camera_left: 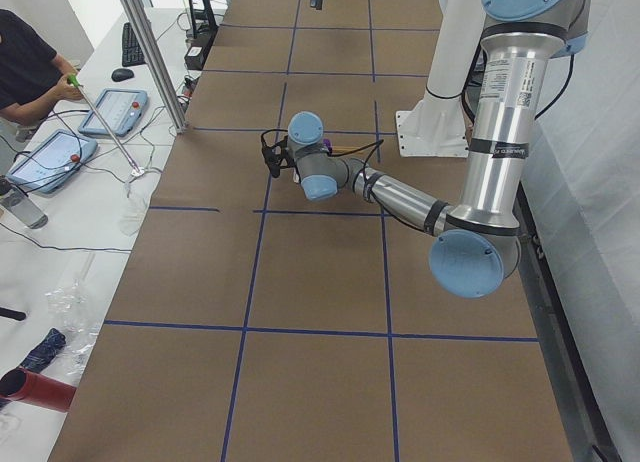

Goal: Hang towel on rack

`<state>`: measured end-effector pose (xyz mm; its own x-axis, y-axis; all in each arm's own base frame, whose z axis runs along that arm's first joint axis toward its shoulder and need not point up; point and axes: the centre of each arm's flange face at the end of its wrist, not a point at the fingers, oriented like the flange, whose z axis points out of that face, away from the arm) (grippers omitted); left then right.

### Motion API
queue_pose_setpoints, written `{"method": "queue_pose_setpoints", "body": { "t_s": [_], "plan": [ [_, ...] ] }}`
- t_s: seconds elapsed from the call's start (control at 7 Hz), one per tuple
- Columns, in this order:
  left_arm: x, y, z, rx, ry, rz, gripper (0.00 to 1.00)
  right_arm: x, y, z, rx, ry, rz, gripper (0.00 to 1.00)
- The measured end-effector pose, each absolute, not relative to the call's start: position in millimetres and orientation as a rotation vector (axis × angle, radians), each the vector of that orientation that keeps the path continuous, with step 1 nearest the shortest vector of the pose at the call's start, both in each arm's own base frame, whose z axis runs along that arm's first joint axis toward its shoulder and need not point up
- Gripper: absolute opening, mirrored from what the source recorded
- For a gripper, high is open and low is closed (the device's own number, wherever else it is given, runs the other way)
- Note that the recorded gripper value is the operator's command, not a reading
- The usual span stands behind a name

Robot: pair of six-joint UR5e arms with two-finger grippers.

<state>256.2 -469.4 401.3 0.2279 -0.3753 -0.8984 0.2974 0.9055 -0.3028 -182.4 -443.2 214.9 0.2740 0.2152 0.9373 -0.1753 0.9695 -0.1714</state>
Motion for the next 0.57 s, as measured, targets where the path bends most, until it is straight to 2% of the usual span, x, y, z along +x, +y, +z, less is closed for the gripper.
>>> {"method": "queue_pose_setpoints", "body": {
  "t_s": [0.29, 0.57],
  "plan": [
    [217.7, -468.0, 443.8, 0.087, 1.189, -0.303, 1.0, -145.5, -458.0, 289.6, -0.019, -1.173, 0.305, 1.0],
    [145.4, -479.4, 504.2, 0.28, 1.064, -0.149, 1.0, -90.8, -472.1, 372.1, 0.061, -1.074, 0.256, 1.0]
  ]
}}
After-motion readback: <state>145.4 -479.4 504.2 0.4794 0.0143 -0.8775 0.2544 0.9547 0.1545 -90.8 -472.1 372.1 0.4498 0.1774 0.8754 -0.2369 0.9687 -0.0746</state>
